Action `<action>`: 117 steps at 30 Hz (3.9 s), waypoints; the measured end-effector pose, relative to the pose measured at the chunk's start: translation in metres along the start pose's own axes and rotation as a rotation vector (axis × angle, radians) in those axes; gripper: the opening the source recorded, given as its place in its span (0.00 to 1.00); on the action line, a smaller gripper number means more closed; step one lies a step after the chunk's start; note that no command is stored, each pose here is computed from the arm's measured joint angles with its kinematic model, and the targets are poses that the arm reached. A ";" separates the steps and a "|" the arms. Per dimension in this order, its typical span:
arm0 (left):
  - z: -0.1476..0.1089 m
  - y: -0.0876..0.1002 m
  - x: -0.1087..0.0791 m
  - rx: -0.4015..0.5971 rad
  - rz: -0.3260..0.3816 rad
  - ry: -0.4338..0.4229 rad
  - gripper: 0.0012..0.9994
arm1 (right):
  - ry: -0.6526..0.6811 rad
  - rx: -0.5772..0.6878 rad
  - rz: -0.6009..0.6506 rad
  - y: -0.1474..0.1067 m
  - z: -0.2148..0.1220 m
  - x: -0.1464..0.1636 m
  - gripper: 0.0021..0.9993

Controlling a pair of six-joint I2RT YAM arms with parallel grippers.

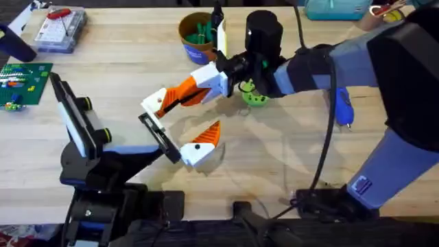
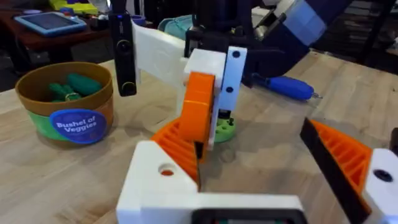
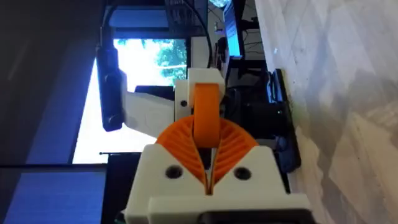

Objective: Pick up the gripper from the table and insert it into the empty holder that is missing its gripper. Then pick up a screw, insert it into the mounting hole, and use the screwdriver to tighten it. Finally, clean up the table by picking up the vegetable and placing it into the bucket.

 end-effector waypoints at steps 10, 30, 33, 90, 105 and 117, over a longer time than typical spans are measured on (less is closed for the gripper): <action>0.000 0.000 0.002 0.000 0.000 0.009 0.99 | -0.001 -0.009 0.000 0.001 0.001 0.000 0.02; 0.000 0.000 0.001 -0.001 -0.003 0.006 0.99 | -0.007 -0.067 0.014 -0.002 0.003 0.000 0.02; 0.000 0.000 0.001 -0.001 -0.003 0.006 0.99 | -0.007 -0.067 0.014 -0.002 0.003 0.000 0.01; 0.000 0.000 -0.009 0.001 -0.005 -0.052 0.99 | -0.002 -0.062 -0.054 -0.010 -0.020 0.006 0.99; 0.000 0.000 -0.009 0.001 -0.005 -0.055 0.99 | -0.004 -0.064 -0.041 -0.012 -0.019 0.003 0.71; 0.000 0.000 -0.009 0.001 -0.005 -0.055 0.99 | -0.009 -0.076 -0.039 -0.011 -0.010 0.002 0.33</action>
Point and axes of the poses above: each hand's point on the last joint's axis, 136 mm out from that joint toward the fingers, its own z axis out along the fingers, its own x axis along the line the jaws close on, y = z × x, the point moved 1 cm from there along -z, back along the fingers, and after that the axes turned 4 degrees about z, right-handed, at the moved point
